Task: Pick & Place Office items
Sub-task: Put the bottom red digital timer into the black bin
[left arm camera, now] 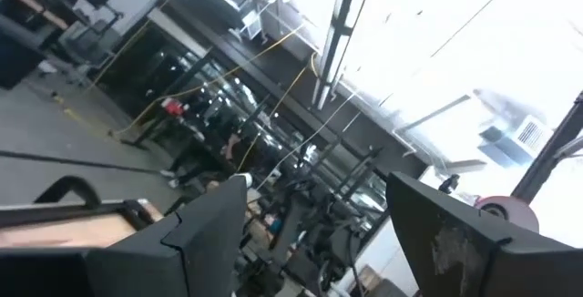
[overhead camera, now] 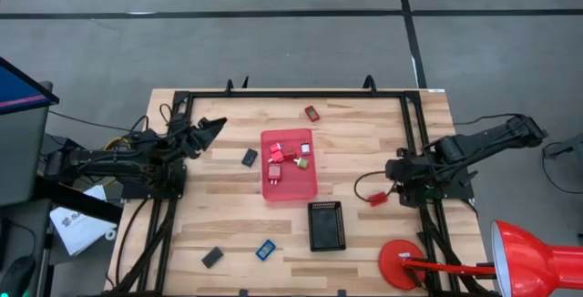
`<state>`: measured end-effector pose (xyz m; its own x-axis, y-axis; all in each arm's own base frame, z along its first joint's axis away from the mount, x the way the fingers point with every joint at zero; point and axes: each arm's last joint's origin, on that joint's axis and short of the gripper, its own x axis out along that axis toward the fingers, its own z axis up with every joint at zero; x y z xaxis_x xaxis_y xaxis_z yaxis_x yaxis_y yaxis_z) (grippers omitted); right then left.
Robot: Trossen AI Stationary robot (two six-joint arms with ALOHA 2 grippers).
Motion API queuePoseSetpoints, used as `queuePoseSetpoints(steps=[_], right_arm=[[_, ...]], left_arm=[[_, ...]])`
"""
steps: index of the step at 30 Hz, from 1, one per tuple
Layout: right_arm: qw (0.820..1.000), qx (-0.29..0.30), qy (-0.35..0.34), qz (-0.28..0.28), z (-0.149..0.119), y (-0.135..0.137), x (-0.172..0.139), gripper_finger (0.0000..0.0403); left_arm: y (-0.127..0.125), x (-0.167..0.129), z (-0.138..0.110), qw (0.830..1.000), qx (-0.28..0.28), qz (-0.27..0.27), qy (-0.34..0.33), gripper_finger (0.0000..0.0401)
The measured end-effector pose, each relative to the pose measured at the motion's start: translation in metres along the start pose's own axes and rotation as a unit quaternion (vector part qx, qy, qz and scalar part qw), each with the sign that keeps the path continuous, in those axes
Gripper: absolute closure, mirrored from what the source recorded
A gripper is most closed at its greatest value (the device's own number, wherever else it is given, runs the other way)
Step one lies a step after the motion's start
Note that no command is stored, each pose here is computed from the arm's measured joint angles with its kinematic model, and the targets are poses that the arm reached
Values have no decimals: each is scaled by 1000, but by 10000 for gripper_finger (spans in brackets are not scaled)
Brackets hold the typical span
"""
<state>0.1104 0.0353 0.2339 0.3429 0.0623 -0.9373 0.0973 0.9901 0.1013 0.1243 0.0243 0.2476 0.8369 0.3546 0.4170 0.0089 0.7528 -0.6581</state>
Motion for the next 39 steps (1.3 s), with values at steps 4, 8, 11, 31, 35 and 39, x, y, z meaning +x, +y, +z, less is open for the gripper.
queuePoseSetpoints(steps=[4,8,11,31,35,39], right_arm=[[999,-9,31,-3,5,3,9,193],[999,-22,42,-1,15,10,19,159],[998,-55,18,11,30,21,24,141],[973,-143,179,-42,51,43,105,132],[966,-142,209,-54,49,44,119,132],[964,-138,220,-59,48,47,129,132]], left_arm=[[3,2,-5,1000,-15,14,17,134],[8,5,-14,998,-13,28,47,128],[11,8,-20,997,-21,41,63,127],[13,11,-25,996,-31,36,79,127],[12,11,-26,995,-33,26,85,127],[12,11,-25,996,-33,26,85,127]])
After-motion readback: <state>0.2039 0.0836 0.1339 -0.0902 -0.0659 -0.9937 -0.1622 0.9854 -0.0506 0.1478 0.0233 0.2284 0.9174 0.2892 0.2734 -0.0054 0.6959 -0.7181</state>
